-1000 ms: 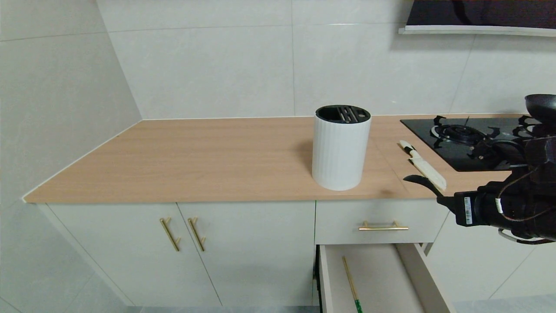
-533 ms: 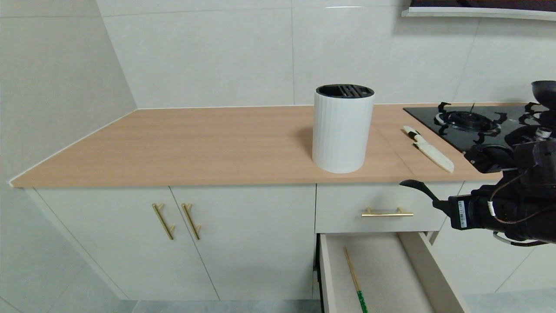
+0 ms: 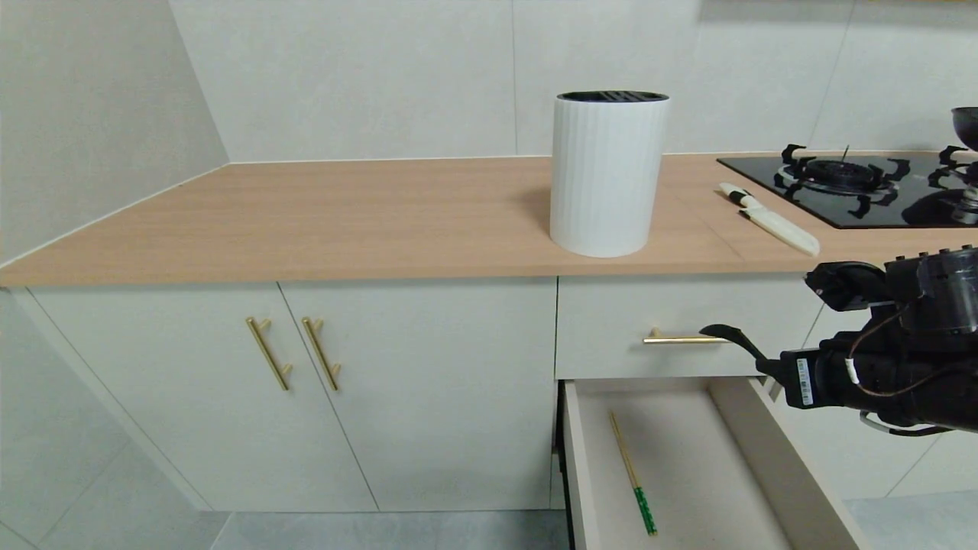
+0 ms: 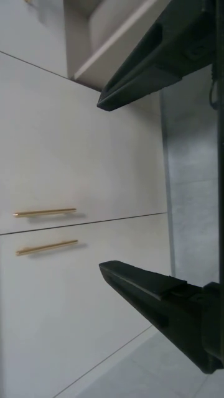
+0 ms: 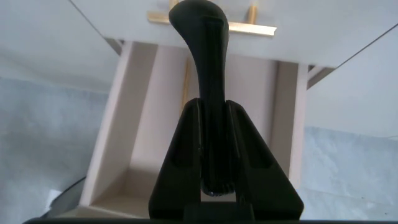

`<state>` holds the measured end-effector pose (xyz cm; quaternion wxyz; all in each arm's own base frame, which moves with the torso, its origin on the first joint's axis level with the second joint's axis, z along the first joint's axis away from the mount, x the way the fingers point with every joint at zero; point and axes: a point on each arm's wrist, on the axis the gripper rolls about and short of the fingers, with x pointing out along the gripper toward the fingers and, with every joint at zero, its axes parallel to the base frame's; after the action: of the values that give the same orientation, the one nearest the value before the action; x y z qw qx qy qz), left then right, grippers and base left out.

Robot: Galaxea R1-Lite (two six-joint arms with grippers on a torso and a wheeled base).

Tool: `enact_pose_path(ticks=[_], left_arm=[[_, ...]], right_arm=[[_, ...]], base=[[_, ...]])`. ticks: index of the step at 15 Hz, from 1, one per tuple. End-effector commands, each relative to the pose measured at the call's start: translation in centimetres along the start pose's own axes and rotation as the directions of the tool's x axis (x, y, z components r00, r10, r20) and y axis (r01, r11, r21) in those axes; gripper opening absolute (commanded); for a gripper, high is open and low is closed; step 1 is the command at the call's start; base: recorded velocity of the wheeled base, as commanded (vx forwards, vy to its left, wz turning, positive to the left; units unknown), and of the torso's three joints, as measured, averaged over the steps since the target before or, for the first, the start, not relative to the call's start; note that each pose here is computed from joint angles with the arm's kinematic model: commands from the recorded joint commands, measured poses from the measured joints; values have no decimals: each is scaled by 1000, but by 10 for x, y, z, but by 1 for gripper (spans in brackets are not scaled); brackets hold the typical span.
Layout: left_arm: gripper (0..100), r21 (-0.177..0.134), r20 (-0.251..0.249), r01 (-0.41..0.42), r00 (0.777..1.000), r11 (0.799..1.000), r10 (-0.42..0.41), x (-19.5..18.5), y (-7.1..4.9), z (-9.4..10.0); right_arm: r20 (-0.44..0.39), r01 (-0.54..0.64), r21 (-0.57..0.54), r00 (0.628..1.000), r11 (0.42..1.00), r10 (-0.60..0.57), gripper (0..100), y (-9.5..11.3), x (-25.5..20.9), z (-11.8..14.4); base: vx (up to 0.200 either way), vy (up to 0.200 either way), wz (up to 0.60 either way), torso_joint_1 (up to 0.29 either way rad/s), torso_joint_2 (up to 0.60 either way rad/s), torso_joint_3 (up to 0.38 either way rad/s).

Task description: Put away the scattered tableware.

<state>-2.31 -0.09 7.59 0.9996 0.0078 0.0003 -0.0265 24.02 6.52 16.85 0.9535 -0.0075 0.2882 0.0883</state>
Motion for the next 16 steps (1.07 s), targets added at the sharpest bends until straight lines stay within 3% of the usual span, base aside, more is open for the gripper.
enact_pose_path(ticks=[1, 8, 16], left_arm=[[100, 0, -2, 1, 1000, 1000, -1, 0, 0, 0], [100, 0, -2, 1, 1000, 1000, -1, 0, 0, 0], [100, 0, -2, 1, 1000, 1000, -1, 0, 0, 0]], right_arm=[[-33, 3, -2, 999, 1000, -3, 0, 0, 9, -4], [-64, 5, -4, 998, 1000, -6, 0, 1, 18, -8], [-153, 9, -17, 988, 1000, -11, 0, 3, 43, -21]], base=[[0, 0, 0, -154, 456, 290], [0, 0, 0, -115, 433, 302], [0, 0, 0, -9, 34, 20]])
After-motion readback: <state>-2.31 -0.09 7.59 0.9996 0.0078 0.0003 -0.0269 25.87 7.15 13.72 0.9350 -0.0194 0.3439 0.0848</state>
